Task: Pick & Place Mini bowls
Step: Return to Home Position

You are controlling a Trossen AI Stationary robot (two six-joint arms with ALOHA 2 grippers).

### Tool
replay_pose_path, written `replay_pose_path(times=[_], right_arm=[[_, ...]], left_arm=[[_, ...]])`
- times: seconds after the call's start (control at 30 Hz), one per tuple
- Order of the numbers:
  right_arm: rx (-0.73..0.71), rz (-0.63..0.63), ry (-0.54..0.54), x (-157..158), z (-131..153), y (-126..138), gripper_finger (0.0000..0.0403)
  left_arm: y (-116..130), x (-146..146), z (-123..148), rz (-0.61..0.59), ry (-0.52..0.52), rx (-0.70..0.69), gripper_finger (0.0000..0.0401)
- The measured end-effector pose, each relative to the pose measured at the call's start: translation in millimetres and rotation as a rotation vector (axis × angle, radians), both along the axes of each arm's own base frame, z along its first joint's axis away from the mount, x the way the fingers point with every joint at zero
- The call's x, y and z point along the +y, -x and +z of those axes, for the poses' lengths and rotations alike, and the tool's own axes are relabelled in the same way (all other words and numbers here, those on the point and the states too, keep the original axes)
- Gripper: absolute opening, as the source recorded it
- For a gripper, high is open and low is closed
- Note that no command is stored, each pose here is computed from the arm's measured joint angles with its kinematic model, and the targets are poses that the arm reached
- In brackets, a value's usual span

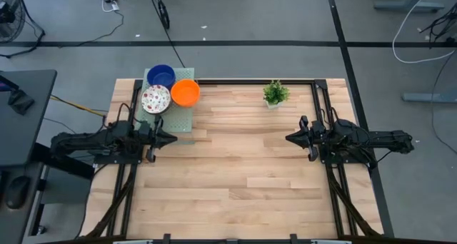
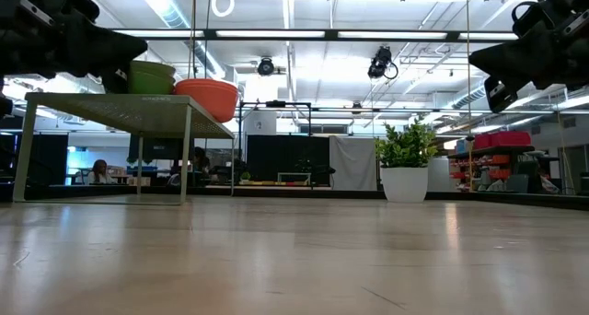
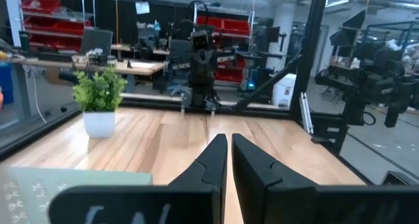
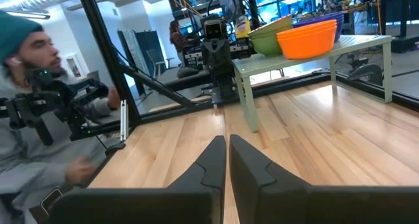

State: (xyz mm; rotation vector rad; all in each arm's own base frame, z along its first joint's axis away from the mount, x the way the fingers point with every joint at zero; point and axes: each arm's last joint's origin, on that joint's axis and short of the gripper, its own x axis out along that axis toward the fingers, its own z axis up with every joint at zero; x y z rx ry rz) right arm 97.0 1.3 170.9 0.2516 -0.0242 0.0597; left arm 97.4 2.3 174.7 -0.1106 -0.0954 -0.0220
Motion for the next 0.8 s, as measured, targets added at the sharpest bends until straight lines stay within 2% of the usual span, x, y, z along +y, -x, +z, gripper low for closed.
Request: replay_pose_path(times=[0.8], right_arm=[[0.0, 0.0, 0.0, 0.0, 0.0, 0.0, 0.0023]], left_arm=[[-0.2, 0.2, 0.5, 0.007, 0.005, -0.004, 0.0028]])
